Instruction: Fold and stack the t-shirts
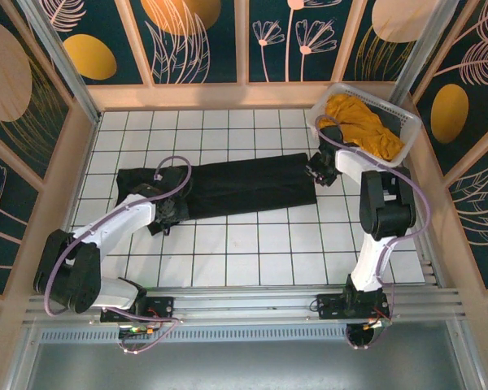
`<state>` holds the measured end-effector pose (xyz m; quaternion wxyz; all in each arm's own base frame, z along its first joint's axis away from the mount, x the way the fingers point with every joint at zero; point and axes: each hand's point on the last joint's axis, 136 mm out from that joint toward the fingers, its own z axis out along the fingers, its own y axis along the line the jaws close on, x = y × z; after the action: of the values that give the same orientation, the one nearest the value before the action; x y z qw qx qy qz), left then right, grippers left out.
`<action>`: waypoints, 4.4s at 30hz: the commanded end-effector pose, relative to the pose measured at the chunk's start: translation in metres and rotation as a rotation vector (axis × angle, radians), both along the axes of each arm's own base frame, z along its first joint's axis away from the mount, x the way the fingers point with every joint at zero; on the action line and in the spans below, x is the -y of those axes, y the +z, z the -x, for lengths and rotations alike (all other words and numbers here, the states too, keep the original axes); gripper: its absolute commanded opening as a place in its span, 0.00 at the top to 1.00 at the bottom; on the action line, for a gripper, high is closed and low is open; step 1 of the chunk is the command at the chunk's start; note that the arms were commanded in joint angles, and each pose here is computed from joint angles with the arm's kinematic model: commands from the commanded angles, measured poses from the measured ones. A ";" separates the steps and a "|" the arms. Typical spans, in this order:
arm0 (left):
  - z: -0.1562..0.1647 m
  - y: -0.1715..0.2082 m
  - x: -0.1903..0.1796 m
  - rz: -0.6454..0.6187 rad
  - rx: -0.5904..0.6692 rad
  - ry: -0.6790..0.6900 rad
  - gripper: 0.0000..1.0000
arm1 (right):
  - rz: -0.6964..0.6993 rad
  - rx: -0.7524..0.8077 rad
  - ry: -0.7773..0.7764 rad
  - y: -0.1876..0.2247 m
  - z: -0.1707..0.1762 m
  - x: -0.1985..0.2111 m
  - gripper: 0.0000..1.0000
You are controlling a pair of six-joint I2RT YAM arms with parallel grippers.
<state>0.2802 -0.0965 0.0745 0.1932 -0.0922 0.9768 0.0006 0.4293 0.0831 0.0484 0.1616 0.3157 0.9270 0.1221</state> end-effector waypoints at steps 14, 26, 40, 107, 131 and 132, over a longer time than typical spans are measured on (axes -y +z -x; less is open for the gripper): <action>-0.144 0.002 0.059 0.299 0.071 0.152 0.70 | -0.122 0.048 0.199 -0.006 -0.019 -0.099 0.92; -0.106 -0.017 0.027 0.259 0.020 0.186 0.45 | -0.068 -0.024 0.213 -0.036 -0.016 -0.056 0.72; -0.050 -0.017 -0.103 0.334 0.067 0.418 0.57 | -0.111 0.023 0.374 -0.024 -0.009 -0.082 0.62; -0.127 -0.051 -0.180 -0.087 -0.132 0.438 0.81 | -0.080 -0.046 0.356 -0.047 -0.003 -0.073 0.64; -0.131 -0.039 -0.054 0.392 0.001 0.553 0.66 | 0.176 0.037 0.436 -0.027 -0.053 -0.045 0.77; -0.137 -0.047 -0.054 0.382 -0.017 0.547 0.67 | 0.196 0.006 0.425 -0.033 -0.050 -0.039 0.81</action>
<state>0.3933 -0.0376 0.0347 0.1557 -0.3631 0.9126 -0.1049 0.4917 0.1465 0.0386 0.2060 0.0923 0.9654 0.1308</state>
